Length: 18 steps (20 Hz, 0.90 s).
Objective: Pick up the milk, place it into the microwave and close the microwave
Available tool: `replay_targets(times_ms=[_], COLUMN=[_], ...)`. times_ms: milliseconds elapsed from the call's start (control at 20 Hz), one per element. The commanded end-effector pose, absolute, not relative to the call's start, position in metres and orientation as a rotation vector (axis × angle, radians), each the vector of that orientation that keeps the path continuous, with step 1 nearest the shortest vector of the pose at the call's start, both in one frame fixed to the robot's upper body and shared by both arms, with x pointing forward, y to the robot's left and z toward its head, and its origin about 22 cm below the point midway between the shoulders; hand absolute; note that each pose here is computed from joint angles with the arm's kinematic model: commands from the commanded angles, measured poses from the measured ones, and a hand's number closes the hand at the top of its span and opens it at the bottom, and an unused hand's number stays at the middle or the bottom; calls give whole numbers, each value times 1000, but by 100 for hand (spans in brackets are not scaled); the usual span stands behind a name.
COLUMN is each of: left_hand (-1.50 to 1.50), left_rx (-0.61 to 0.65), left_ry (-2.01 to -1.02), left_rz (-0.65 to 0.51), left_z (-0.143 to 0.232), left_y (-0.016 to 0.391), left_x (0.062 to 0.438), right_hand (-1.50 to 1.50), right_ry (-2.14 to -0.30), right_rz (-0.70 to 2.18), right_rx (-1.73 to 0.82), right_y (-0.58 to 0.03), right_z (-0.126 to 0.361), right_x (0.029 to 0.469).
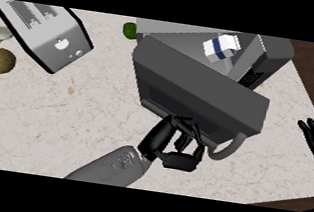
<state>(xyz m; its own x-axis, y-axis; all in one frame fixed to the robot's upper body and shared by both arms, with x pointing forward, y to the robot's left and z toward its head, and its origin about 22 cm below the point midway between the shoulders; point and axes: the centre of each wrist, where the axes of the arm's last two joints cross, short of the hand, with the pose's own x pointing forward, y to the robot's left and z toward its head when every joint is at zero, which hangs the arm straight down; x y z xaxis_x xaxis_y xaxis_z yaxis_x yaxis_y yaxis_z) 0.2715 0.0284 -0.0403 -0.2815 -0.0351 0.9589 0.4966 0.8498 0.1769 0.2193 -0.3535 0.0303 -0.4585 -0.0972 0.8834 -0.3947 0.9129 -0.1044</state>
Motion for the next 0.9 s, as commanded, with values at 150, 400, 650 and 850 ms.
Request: replay_targets(times_ms=[150,400,650,850], left_hand=[150,-150,-150,-150], left_rx=[-240,-186,-100,-84], left_ry=[-1850,-1855,-1802,-1801], left_rz=[-323,-282,-223,-121], left_z=[-15,0,8,20], left_y=[19,12,12,13], left_x=[290,304,319,329], right_hand=[-150,-150,-150,150], right_ry=[-2074,-2102,-2220,-2263], right_rz=[464,459,626,760], right_rx=[361,363,107,-46], right_y=[-364,-363,-388,-391], right_z=[65,79,135,166], right_x=[232,238,249,254])
